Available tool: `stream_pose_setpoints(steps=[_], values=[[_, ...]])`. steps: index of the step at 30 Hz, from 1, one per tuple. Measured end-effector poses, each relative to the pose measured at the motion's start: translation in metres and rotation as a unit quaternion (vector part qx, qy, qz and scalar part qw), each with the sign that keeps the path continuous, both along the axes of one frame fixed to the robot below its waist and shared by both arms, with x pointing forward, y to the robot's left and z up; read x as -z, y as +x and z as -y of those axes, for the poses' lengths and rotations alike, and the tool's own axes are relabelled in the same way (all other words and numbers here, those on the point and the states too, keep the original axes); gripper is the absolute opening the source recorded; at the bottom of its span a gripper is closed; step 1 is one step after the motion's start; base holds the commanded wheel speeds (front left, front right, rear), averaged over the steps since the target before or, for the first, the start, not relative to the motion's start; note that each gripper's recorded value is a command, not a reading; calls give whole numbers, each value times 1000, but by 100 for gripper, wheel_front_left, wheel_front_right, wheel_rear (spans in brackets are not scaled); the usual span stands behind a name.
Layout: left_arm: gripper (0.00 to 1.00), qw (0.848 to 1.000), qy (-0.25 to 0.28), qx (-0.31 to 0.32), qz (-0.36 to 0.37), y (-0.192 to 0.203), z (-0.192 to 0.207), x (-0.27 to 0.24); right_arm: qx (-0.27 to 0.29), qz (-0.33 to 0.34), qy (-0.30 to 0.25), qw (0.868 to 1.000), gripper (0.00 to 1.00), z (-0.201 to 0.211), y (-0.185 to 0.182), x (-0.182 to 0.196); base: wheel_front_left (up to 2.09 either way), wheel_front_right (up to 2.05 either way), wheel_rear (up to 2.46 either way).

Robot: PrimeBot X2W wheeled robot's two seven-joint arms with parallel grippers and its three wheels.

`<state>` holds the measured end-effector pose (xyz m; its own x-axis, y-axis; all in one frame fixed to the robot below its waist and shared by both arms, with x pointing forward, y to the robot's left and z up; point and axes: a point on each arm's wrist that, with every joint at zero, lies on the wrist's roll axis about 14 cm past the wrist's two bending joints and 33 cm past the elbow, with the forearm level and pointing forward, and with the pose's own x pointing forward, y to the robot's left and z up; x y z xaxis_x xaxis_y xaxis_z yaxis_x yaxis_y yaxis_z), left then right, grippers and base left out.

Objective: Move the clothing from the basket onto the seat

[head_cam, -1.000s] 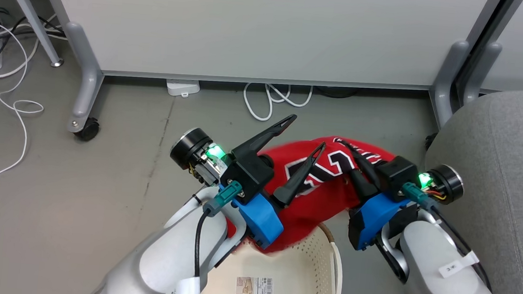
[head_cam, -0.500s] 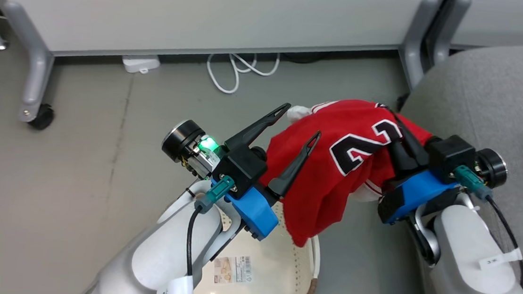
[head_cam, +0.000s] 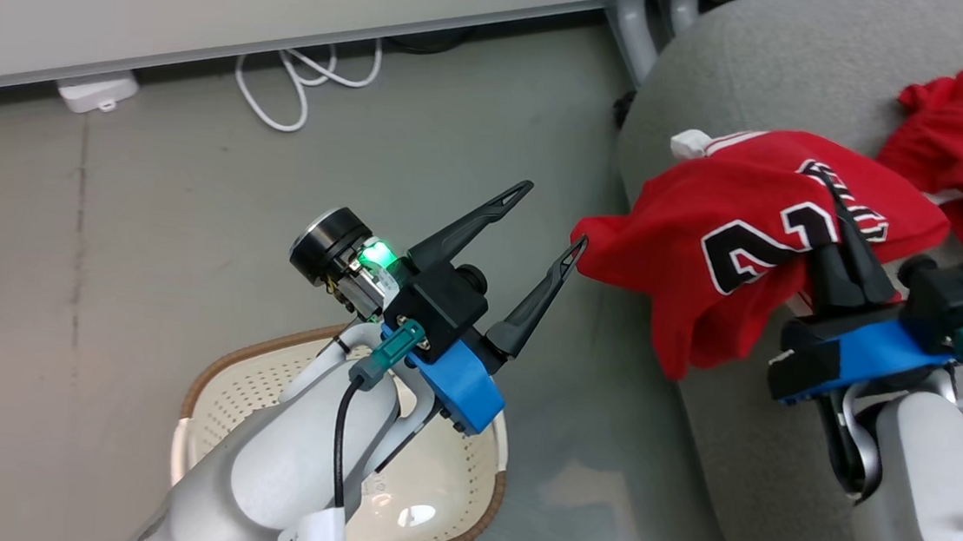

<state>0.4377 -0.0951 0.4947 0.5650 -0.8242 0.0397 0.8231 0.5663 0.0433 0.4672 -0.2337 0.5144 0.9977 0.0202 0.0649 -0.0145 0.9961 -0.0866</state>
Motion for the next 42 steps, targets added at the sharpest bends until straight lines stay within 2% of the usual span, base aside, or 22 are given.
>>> stream_pose_setpoints(steps=[7,14,22,28,34,39,42], values=[[100,999,-4,40,-6,-7,26,9,79,1,-2,997,0,52,-31,1,0,0,0],[100,997,-6,76,-13,-18,48,16,141,-10,0,990,0,87,-65,9,0,0,0],[100,996,-4,83,-14,-20,51,18,156,-15,4,988,0,92,-77,13,0,0,0],[100,997,-4,80,-16,-16,50,20,149,-1,5,989,0,87,-68,6,0,0,0],[100,997,-2,78,-16,-1,47,30,131,53,-8,990,0,84,-30,-29,0,0,0],[100,997,1,78,-22,14,47,48,131,121,-36,983,0,98,10,-78,0,0,0],[100,996,4,83,-25,22,49,60,159,156,-60,973,0,124,25,-105,0,0,0]])
